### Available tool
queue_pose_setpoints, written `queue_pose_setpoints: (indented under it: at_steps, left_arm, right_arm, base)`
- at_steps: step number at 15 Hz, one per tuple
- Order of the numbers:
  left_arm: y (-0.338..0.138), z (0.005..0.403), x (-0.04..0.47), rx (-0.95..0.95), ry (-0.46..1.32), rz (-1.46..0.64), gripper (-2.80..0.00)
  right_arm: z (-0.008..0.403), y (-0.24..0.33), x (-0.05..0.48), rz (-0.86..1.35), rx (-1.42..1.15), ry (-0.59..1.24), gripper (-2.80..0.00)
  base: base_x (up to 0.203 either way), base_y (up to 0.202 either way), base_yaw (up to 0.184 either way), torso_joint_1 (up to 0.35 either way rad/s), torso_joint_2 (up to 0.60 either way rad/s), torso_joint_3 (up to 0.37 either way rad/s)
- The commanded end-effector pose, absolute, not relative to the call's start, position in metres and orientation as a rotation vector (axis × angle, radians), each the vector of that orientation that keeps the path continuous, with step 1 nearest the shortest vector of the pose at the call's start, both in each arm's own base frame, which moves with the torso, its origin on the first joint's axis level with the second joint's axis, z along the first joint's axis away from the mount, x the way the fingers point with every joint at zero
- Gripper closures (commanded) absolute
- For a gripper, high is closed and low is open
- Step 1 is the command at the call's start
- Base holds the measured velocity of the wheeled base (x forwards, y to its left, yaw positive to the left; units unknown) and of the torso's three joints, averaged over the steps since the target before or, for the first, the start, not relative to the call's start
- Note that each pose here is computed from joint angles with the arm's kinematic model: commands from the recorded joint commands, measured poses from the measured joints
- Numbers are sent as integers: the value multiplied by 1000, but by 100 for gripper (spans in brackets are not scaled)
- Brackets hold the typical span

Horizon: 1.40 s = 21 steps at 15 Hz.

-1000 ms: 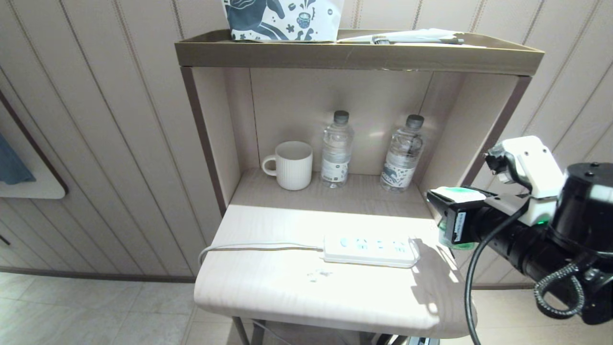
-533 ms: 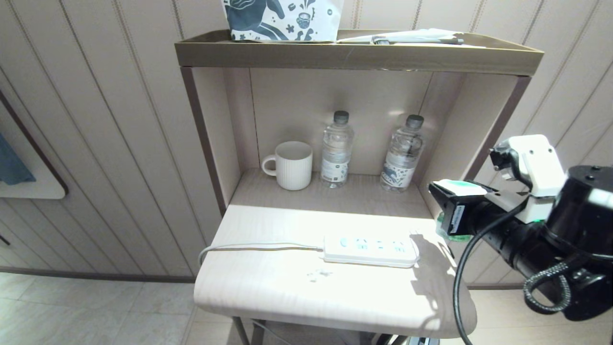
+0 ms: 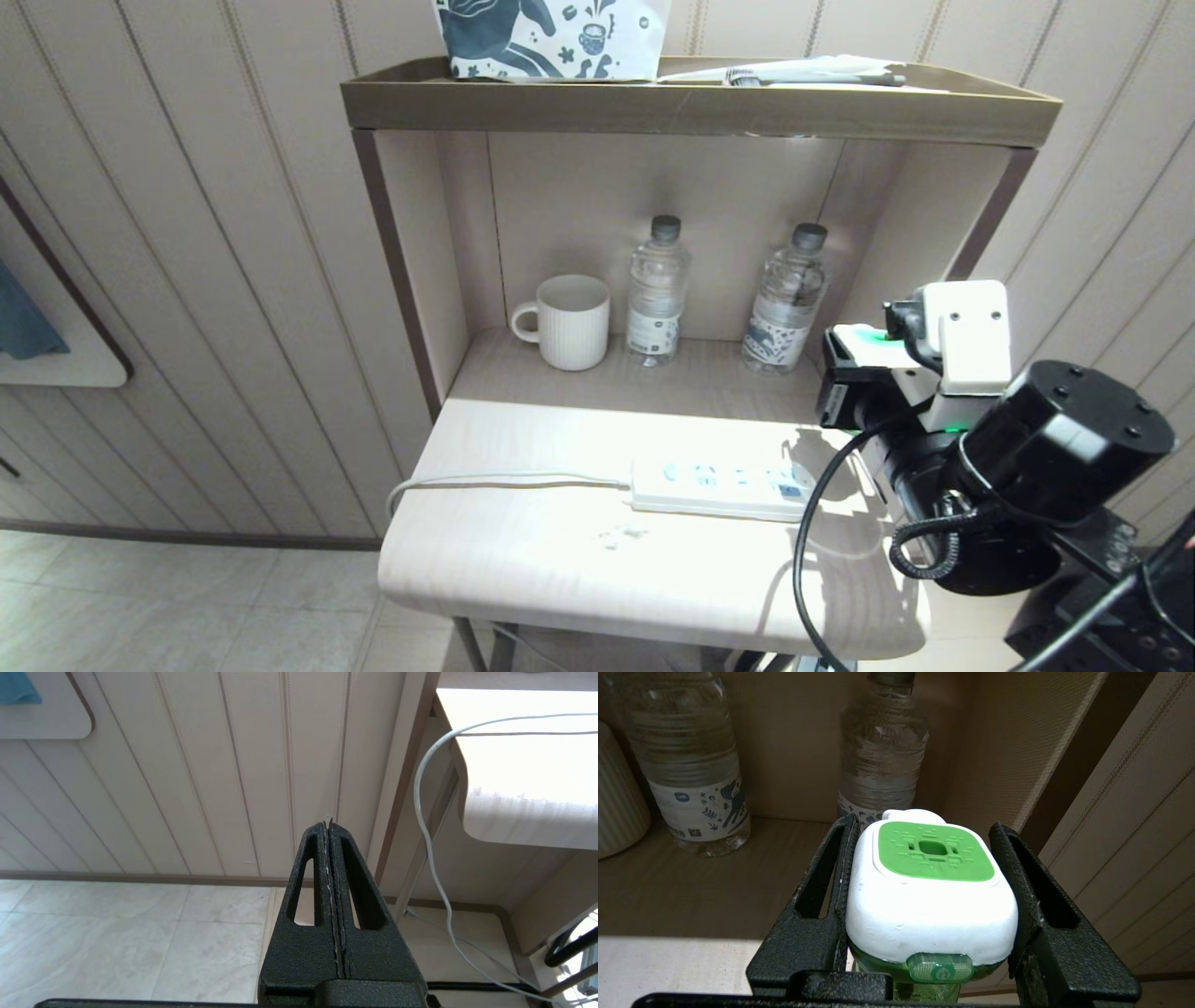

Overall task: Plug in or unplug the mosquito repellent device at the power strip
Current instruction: Place the mosquito repellent liquid on the table

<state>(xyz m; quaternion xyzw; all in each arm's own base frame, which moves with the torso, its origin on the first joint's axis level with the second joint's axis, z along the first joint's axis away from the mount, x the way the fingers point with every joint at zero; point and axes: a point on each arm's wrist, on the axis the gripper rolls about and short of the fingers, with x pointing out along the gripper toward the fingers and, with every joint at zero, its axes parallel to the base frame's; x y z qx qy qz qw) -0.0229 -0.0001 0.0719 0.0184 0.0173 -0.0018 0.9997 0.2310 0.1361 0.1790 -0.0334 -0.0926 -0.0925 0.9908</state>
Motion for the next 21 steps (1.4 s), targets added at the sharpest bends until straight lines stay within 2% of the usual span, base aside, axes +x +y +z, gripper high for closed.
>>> queue_pose_setpoints:
  at_steps: [1, 9, 21]
  left_arm:
    - [0, 72, -23, 37, 35, -4, 0]
    - [0, 72, -23, 37, 35, -4, 0]
    - [0, 72, -23, 37, 35, -4, 0]
  right_arm:
    - [169, 141, 236, -185, -91, -159, 0]
    - [158, 143, 244, -192, -114, -129, 0]
    - [174, 138, 240, -205, -80, -174, 0]
  base:
    - [0, 0, 0, 0, 0, 0]
    - [0, 0, 0, 0, 0, 0]
    - [0, 0, 0, -21, 56, 32]
